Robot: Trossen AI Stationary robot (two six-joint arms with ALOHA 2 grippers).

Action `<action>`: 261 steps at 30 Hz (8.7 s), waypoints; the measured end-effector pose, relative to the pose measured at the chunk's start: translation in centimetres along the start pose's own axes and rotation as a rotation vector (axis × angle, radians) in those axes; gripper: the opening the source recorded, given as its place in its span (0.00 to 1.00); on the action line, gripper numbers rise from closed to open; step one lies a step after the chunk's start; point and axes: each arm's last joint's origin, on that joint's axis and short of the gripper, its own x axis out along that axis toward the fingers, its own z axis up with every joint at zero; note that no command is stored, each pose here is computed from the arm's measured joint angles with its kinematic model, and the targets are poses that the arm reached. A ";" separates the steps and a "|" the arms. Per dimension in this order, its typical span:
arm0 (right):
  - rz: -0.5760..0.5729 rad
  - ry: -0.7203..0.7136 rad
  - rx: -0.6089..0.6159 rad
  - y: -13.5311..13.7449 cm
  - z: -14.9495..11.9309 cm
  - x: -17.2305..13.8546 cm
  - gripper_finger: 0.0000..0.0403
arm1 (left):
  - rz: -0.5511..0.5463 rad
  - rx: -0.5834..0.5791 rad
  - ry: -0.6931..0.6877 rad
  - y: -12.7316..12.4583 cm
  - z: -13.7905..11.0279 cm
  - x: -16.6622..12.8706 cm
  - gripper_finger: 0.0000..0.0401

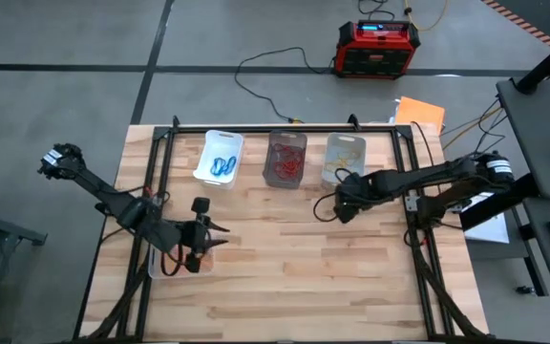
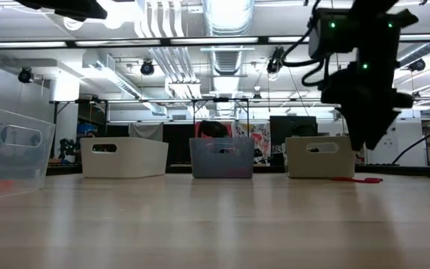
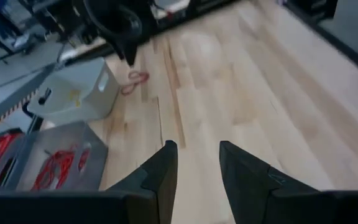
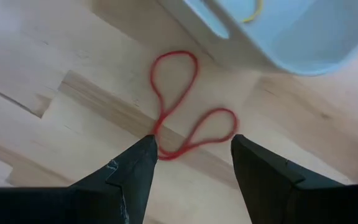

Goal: Sort rubber bands into baskets
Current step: Put the red rubber band into the black bin, then return to Home Position

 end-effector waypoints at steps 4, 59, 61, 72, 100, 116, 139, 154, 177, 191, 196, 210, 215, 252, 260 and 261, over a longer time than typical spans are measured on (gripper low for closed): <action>0.061 -0.036 0.010 0.0 -0.1 1.2 0.50 | 0.001 -0.011 -0.032 0.2 -0.3 -0.3 0.26; 0.394 -0.392 -0.252 5.7 -0.8 -1.1 0.02 | 0.094 -0.069 -0.317 -0.5 -2.5 1.4 0.26; 0.456 -0.460 -0.284 6.3 -0.5 -1.6 0.02 | 0.102 -0.086 -0.339 -0.4 -2.6 1.4 0.26; 0.682 -0.855 -0.438 9.2 1.6 -4.0 0.02 | 0.146 -0.138 -0.381 0.3 -2.9 1.7 0.26; 0.541 -1.333 -0.339 5.5 9.3 -5.7 0.02 | 0.203 -0.143 -0.448 0.9 -2.8 4.8 0.48; 0.383 -1.286 -0.159 3.0 16.3 -0.5 0.02 | 0.209 -0.145 -0.448 1.0 -2.8 4.9 0.48; 0.253 -0.874 -0.027 5.6 21.8 2.3 0.27 | 0.186 -0.243 -0.447 0.9 -2.9 5.0 0.48; 0.310 -0.981 -0.450 10.6 15.3 -3.6 0.44 | 0.171 -0.284 -0.442 0.9 -2.9 5.0 0.48; 0.679 -1.285 -0.586 1.1 1.9 -4.6 0.42 | 0.121 -0.251 -0.668 8.0 -8.1 -2.0 0.48; 0.764 -1.485 -0.494 -6.0 -3.2 -4.5 0.33 | 0.144 -0.278 -0.821 7.4 -10.1 -7.3 0.48; 0.842 -1.612 -0.431 -8.5 -5.0 -4.8 0.30 | 0.133 -0.305 -0.829 7.0 -10.9 -6.2 0.48; 0.796 -1.554 -0.437 -10.0 -6.8 -1.7 0.22 | 0.049 -0.499 -0.632 5.8 -14.3 -2.7 0.48; 0.876 -1.303 -0.337 -9.4 -6.7 -0.1 0.20 | 0.045 -0.508 -0.613 5.7 -14.4 -2.5 0.48; 0.830 -1.062 -0.317 -8.5 -6.7 2.0 0.21 | 0.034 -0.511 -0.496 5.5 -14.8 -1.3 0.48; 0.830 -1.062 -0.316 -8.5 -6.7 2.0 0.18 | 0.032 -0.512 -0.474 5.5 -14.9 -1.1 0.48; 0.830 -1.062 -0.316 -8.5 -6.7 2.0 0.18 | 0.032 -0.512 -0.472 5.5 -14.9 -1.1 0.48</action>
